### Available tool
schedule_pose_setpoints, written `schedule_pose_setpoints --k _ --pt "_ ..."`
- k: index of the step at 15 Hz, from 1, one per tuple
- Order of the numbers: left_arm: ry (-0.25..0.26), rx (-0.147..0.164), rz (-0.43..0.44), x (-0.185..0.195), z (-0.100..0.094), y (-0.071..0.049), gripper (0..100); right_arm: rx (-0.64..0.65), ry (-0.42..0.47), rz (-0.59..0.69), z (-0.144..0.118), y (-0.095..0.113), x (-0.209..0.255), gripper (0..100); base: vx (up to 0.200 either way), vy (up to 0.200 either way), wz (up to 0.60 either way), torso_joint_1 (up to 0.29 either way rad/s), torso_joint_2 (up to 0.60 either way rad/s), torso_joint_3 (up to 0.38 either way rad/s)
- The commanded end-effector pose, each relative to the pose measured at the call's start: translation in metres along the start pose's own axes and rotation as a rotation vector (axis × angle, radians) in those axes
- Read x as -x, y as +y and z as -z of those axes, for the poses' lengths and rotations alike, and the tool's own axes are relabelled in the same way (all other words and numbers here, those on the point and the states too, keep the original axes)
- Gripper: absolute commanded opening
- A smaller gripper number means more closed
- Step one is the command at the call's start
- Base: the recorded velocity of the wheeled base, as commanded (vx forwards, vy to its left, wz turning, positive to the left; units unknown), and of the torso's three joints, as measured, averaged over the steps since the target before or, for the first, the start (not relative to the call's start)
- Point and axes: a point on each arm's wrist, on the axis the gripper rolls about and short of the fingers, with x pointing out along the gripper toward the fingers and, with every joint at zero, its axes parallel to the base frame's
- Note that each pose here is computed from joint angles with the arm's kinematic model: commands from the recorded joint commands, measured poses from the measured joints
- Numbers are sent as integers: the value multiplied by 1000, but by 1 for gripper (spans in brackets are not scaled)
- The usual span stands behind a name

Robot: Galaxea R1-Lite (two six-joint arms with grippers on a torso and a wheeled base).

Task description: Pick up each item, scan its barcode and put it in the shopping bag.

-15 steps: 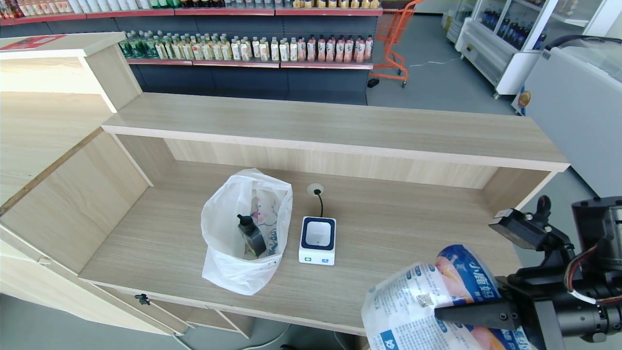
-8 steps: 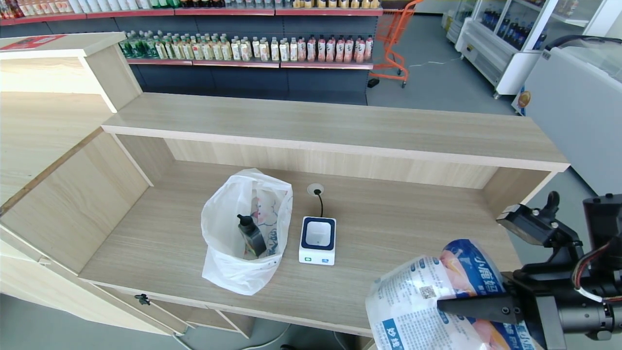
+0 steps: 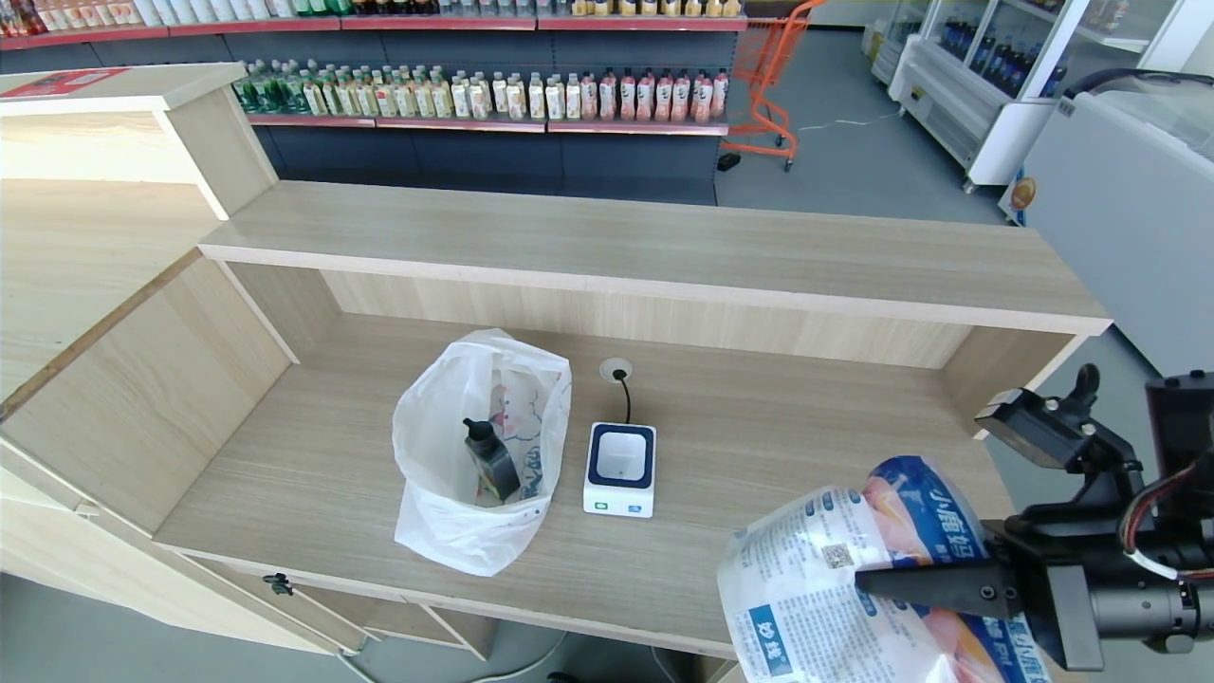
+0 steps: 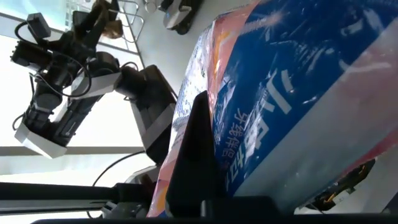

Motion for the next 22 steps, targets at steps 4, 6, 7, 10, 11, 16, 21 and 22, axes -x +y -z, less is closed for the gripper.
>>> schedule_pose_setpoints --k 4,6,7,10,11,16,21,22 --pt "0 0 -1 0 0 0 100 162 -70 356 1 2 11 0 0 0 0 0 0 0" --pt "0 0 -1 0 0 0 100 260 -102 594 -3 -1 22 0 0 0 0 0 0 0" --pt "0 0 -1 0 0 0 100 339 -114 682 -6 1 30 0 0 0 0 0 0 0" --pt "0 0 -1 0 0 0 100 469 -89 810 -2 6 39 0 0 0 0 0 0 0" --pt "0 0 -1 0 0 0 100 480 -78 816 5 8 41 0 0 0 0 0 0 0" --pt "0 -5 -1 0 0 0 100 465 -58 817 18 8 42 0 0 0 0 0 0 0" --pt "0 0 -1 0 0 0 100 432 -69 750 25 11 42 0 0 80 0 -1 1 1" --pt "0 2 -1 0 0 0 100 415 -82 721 25 12 42 0 0 200 0 17 2 2"
